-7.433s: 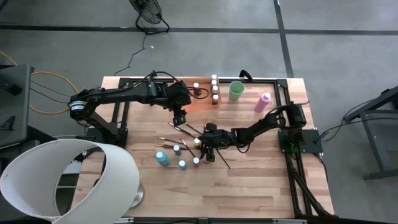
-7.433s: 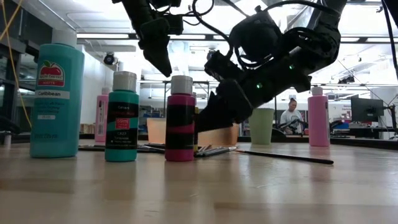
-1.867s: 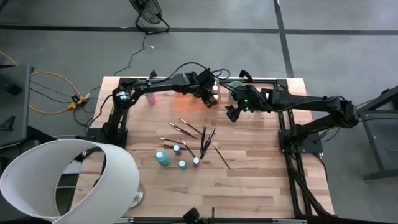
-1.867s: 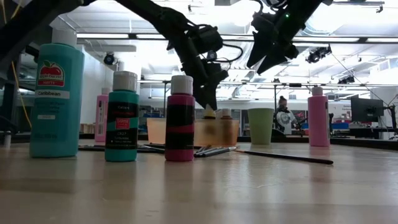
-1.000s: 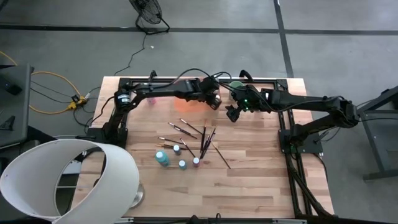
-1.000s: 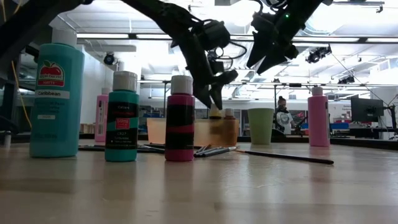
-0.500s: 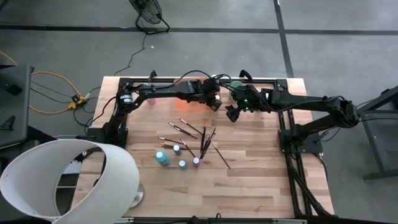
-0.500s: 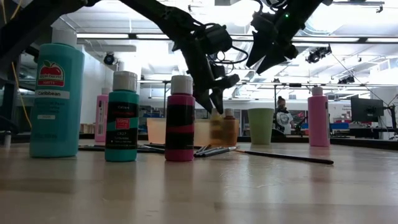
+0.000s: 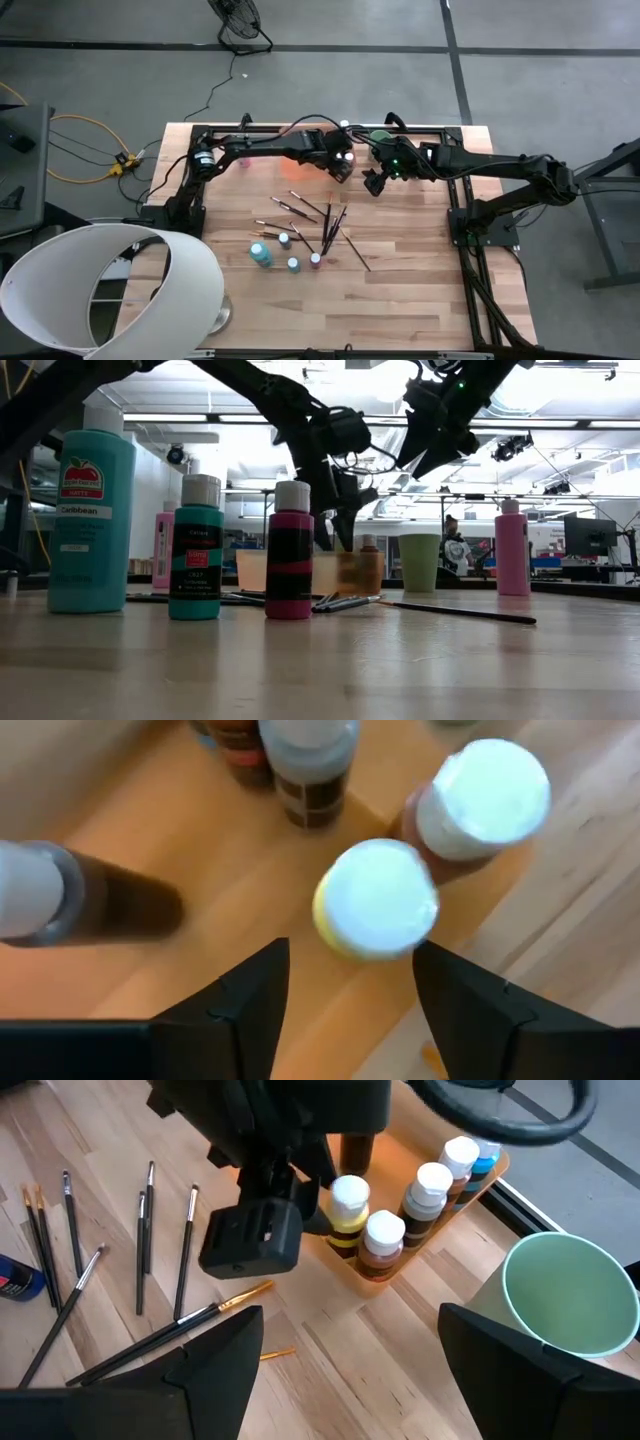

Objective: Pick & Place Paint Supplies
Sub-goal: Put the small yellow paint bottle into the orange bin, then put the small pink paint bottle into the orange bin

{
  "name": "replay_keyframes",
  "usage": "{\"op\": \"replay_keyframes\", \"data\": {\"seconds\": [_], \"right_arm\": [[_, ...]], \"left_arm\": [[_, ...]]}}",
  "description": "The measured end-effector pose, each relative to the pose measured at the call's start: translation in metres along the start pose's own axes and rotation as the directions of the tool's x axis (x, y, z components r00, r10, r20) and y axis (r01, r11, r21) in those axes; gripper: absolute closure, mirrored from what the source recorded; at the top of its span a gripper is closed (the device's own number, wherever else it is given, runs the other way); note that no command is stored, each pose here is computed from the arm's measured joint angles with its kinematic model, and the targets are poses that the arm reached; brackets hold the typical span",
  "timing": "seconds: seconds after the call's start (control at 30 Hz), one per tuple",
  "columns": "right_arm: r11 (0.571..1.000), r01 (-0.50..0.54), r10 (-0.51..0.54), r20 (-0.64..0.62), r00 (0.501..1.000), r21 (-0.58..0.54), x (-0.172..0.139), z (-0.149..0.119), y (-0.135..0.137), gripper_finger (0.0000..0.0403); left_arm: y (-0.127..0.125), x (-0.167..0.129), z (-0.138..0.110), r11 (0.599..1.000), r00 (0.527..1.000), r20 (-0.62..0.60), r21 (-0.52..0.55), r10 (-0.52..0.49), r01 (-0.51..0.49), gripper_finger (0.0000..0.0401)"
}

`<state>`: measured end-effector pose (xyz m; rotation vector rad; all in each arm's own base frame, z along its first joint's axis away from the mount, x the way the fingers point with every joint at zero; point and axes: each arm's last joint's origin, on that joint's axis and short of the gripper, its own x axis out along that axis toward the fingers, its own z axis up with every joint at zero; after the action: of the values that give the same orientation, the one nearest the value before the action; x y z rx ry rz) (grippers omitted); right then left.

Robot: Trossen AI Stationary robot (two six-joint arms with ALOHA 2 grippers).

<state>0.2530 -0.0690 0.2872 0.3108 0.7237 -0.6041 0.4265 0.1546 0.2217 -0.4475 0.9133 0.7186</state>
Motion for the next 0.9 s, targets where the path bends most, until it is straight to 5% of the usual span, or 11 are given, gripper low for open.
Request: {"op": "replay_keyframes", "data": {"seconds": [0.4,0.67,0.9], "right_arm": [[1.0,-0.015,0.015,-0.016,1.0,-0.002,0.0,-0.001,0.001,0.0109],[0.984,-0.175,0.171,-0.121,0.978,-0.029,0.001,-0.011,0.007,0.0109],[0.94,-0.323,0.3,-0.184,0.936,-0.112,0.011,-0.047,0.032,0.0109]], "left_arm": [[0.006,-0.04,0.007,0.995,0.999,0.023,0.094,-0.023,0.021,0.0178],[0.0,-0.089,0.002,0.966,0.997,0.034,0.253,-0.067,0.056,0.0179],[-0.009,-0.112,-0.011,0.937,0.999,0.007,0.347,-0.053,0.048,0.0179]]}}
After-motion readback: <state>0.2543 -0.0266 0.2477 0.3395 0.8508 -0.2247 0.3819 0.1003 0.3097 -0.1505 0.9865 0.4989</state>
